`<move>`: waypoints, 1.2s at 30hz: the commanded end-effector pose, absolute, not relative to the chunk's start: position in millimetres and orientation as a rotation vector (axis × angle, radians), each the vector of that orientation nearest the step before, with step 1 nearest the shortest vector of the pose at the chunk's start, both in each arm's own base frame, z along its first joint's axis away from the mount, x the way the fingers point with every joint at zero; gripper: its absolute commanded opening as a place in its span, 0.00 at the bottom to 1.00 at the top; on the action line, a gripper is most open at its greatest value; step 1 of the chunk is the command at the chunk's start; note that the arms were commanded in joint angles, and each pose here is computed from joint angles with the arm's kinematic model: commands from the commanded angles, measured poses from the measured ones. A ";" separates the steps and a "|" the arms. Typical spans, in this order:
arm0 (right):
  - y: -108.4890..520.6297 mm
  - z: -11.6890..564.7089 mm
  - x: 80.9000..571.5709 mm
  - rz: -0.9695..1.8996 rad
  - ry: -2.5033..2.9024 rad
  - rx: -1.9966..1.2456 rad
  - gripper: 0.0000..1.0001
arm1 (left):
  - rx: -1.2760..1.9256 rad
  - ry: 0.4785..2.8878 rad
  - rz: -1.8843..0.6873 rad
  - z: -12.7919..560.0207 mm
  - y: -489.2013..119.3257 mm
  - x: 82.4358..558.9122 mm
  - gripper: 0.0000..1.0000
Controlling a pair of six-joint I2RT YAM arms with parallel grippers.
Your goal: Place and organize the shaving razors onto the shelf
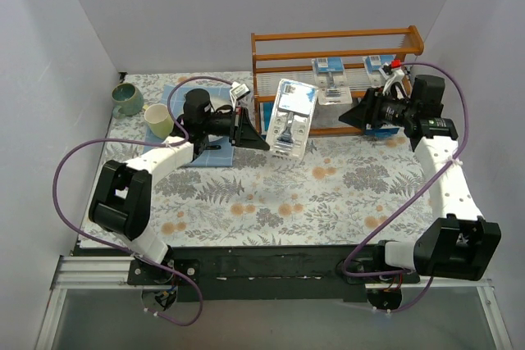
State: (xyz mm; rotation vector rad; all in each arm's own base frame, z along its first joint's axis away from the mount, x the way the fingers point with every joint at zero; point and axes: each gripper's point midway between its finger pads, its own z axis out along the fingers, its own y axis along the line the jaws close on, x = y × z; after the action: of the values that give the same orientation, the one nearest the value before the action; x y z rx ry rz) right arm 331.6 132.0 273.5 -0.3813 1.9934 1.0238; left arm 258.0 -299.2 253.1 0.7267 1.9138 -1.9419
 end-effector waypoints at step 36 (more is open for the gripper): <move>91.2 302.5 319.3 0.637 1.932 -0.522 0.60 | 0.120 2.095 -1.976 209.6 -301.0 449.7 0.00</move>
State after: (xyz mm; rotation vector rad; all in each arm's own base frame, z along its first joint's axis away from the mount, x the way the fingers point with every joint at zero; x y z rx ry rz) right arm 319.9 93.5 300.6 -0.5105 1.9532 0.6566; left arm 437.2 -302.9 195.5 0.1491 2.1177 -2.0121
